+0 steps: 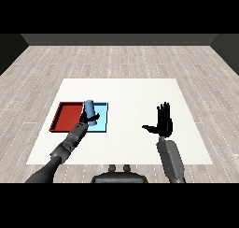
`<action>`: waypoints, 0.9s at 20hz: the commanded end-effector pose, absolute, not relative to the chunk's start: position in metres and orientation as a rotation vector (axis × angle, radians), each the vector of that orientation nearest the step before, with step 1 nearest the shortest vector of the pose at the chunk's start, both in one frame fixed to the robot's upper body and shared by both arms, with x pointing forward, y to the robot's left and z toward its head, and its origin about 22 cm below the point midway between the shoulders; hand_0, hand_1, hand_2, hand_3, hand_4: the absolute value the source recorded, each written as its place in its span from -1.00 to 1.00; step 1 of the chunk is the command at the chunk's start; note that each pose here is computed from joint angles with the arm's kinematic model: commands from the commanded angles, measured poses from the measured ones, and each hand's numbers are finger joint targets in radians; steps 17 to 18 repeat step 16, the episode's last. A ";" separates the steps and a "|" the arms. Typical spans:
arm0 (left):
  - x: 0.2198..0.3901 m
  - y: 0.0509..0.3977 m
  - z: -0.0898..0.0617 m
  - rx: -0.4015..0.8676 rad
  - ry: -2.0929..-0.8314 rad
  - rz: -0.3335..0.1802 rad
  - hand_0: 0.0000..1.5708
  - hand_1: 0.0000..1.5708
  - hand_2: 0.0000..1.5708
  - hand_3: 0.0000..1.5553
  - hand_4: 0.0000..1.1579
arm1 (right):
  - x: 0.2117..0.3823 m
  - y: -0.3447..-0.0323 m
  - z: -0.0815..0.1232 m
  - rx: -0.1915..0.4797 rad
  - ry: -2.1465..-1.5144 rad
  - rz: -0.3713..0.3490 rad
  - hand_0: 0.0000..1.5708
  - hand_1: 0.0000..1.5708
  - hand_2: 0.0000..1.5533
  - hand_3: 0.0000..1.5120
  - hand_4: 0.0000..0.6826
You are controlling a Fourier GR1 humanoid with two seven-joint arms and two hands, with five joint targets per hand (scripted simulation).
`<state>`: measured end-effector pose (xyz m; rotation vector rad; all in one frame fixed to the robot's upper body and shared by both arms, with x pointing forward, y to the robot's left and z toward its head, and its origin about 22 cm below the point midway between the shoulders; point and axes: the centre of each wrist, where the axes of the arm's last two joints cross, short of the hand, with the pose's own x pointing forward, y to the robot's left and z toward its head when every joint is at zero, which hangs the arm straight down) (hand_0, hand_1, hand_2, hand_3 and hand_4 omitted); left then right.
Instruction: Pick the blue can and put it in the blue box
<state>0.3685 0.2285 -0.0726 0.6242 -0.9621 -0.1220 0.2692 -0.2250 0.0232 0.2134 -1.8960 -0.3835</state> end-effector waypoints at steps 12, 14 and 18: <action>0.369 0.233 -0.072 0.648 -1.086 -0.069 -1.00 -1.00 -1.00 -1.00 -1.00 | 0.286 -0.238 0.014 0.231 -1.907 -0.406 -1.00 -1.00 -1.00 -1.00 -1.00; 0.390 0.221 -0.044 0.576 -1.270 -0.044 -1.00 -1.00 -1.00 -1.00 -1.00 | 0.273 -0.220 0.023 0.230 -1.931 -0.337 -1.00 -1.00 -1.00 -1.00 -1.00; 0.388 0.230 -0.046 0.579 -1.317 -0.048 -1.00 -1.00 -1.00 -1.00 -1.00 | 0.263 -0.226 0.003 0.222 -1.905 -0.285 -1.00 -1.00 -1.00 -1.00 -1.00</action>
